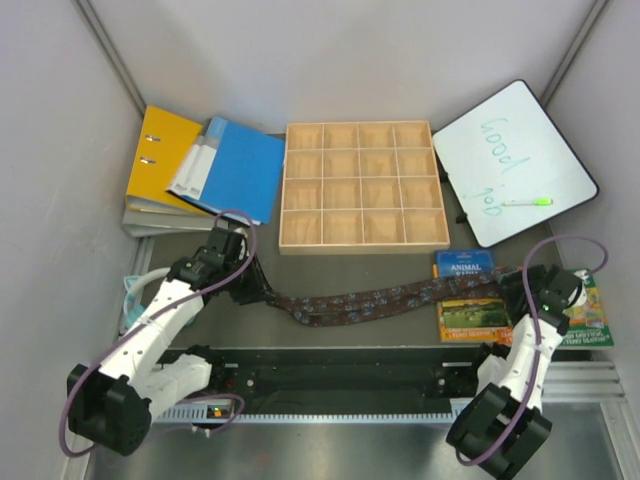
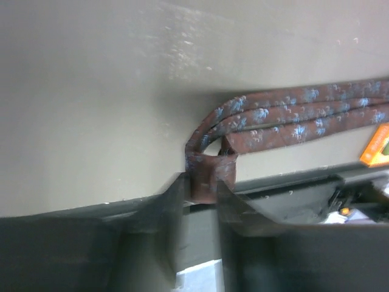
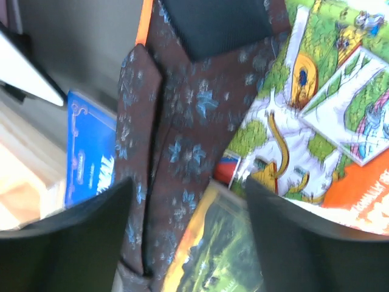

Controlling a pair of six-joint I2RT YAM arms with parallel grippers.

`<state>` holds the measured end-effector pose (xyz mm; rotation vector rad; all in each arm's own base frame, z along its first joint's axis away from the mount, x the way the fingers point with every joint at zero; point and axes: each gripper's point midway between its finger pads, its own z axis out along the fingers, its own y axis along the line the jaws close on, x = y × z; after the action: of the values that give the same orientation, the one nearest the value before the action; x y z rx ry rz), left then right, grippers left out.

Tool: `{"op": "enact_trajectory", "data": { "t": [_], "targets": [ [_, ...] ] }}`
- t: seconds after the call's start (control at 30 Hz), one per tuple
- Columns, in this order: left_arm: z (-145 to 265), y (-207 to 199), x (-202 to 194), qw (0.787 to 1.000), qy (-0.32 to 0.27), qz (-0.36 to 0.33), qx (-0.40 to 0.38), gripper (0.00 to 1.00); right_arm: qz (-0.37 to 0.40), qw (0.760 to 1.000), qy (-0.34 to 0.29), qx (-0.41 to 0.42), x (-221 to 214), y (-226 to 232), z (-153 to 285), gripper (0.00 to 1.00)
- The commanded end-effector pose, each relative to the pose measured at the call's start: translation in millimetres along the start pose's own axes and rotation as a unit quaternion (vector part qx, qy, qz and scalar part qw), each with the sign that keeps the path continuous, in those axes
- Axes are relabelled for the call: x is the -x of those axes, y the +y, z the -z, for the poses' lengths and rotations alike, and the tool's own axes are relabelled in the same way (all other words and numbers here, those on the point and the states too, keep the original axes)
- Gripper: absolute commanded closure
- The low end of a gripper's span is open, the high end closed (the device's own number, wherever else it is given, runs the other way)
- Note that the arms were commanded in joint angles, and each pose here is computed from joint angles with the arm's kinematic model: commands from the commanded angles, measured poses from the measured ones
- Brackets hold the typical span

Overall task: Roll the ties
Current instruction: Flatten out the tie at the center of the board.

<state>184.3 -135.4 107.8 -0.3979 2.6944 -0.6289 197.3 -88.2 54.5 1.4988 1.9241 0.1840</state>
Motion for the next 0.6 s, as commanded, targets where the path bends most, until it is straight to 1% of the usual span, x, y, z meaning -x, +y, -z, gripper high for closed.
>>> {"op": "enact_trajectory", "data": {
  "t": [0.0, 0.03, 0.07, 0.1, 0.17, 0.2, 0.23, 0.27, 0.3, 0.33, 0.37, 0.43, 0.5, 0.53, 0.57],
  "targets": [
    [7, 2, 16, 0.999, -0.035, 0.006, 0.022, 0.55, 0.005, 0.998, 0.036, 0.049, -15, 16, 19, 0.20],
    [10, 4, 19, 0.999, -0.046, 0.008, 0.029, 0.50, 0.004, 0.998, 0.037, 0.058, -15, 20, 23, 0.18],
    [13, 3, 22, 0.998, -0.053, 0.012, 0.030, 0.43, 0.004, 0.997, 0.041, 0.066, -17, 23, 26, 0.17],
    [21, 1, 25, 0.997, -0.065, 0.011, 0.028, 0.41, 0.008, 0.996, 0.029, 0.080, -11, 30, 33, 0.17],
    [34, -4, 33, 0.995, -0.092, 0.012, 0.024, 0.41, 0.018, 0.995, 0.025, 0.094, -9, 38, 43, 0.18],
    [38, -2, 35, 0.995, -0.097, 0.012, 0.032, 0.42, 0.023, 0.994, 0.025, 0.104, -9, 42, 48, 0.19],
    [41, 1, 38, 0.993, -0.107, 0.012, 0.041, 0.44, 0.031, 0.993, 0.026, 0.115, -11, 47, 54, 0.23],
    [45, 0, 40, 0.993, -0.111, 0.006, 0.042, 0.47, 0.040, 0.992, 0.017, 0.118, -8, 52, 60, 0.24],
    [46, 1, 39, 0.993, -0.108, 0.002, 0.046, 0.49, 0.062, 0.990, 0.032, 0.123, -19, 57, 65, 0.24],
    [45, 6, 43, 0.991, -0.117, -0.002, 0.061, 0.50, 0.072, 0.989, 0.028, 0.125, -20, 61, 71, 0.24],
    [41, 9, 42, 0.992, -0.107, -0.017, 0.066, 0.52, 0.080, 0.990, 0.021, 0.112, -19, 61, 77, 0.24],
    [36, 9, 41, 0.993, -0.093, -0.037, 0.070, 0.55, 0.119, 0.984, 0.036, 0.127, -33, 71, 88, 0.24],
    [30, 13, 41, 0.992, -0.075, -0.060, 0.084, 0.55, 0.132, 0.984, 0.034, 0.111, -35, 71, 94, 0.24],
    [29, 15, 40, 0.992, -0.067, -0.065, 0.089, 0.56, 0.156, 0.979, 0.053, 0.122, -48, 76, 99, 0.24],
    [25, 15, 38, 0.992, -0.052, -0.070, 0.090, 0.56, 0.162, 0.977, 0.068, 0.118, -55, 76, 98, 0.25]
  ]
}}
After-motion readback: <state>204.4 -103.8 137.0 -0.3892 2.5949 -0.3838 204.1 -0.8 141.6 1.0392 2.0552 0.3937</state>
